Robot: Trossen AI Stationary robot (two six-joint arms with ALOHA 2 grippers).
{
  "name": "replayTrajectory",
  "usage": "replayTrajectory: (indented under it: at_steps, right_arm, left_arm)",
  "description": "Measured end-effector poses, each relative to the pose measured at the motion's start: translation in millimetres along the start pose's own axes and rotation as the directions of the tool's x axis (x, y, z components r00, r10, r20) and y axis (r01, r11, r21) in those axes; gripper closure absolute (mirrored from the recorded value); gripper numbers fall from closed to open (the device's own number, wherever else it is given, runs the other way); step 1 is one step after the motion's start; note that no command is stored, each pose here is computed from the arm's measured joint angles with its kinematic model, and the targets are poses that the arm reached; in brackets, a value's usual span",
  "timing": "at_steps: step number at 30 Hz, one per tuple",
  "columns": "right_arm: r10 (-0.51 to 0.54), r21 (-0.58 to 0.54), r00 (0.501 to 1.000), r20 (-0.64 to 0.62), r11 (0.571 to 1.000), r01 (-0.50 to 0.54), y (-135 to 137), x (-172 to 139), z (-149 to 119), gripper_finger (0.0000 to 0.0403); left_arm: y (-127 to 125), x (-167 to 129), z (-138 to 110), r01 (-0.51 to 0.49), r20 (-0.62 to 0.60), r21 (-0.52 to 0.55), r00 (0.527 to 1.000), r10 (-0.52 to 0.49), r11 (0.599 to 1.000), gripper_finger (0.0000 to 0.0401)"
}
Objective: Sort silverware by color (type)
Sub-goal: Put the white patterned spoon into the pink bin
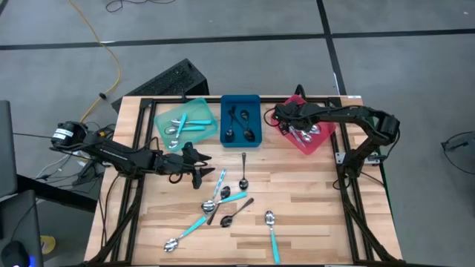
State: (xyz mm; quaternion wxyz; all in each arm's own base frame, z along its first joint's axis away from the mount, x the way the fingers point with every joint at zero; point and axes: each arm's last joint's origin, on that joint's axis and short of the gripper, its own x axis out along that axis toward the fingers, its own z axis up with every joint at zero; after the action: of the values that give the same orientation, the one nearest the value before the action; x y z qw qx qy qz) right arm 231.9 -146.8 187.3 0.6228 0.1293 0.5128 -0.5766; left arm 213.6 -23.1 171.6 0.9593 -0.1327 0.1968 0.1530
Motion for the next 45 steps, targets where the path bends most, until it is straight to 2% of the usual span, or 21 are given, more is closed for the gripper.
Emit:
replayTrajectory:
  at_steps: [32,45]
  right_arm:
    - [0.065,-0.001,0.997,0.033,0.998,-0.065,4.4,0.2,5.5,0.0364]
    - [0.073,-0.003,0.997,0.030,0.997,-0.073,9.4,22.3,-18.5,0.0364]
  left_arm:
    - [0.1,0.0,0.0,-0.004,0.001,0.000,1.000,0.004,1.000,0.0173]
    - [0.3,0.0,0.1,-0.013,0.006,0.000,1.000,0.013,1.000,0.0173]
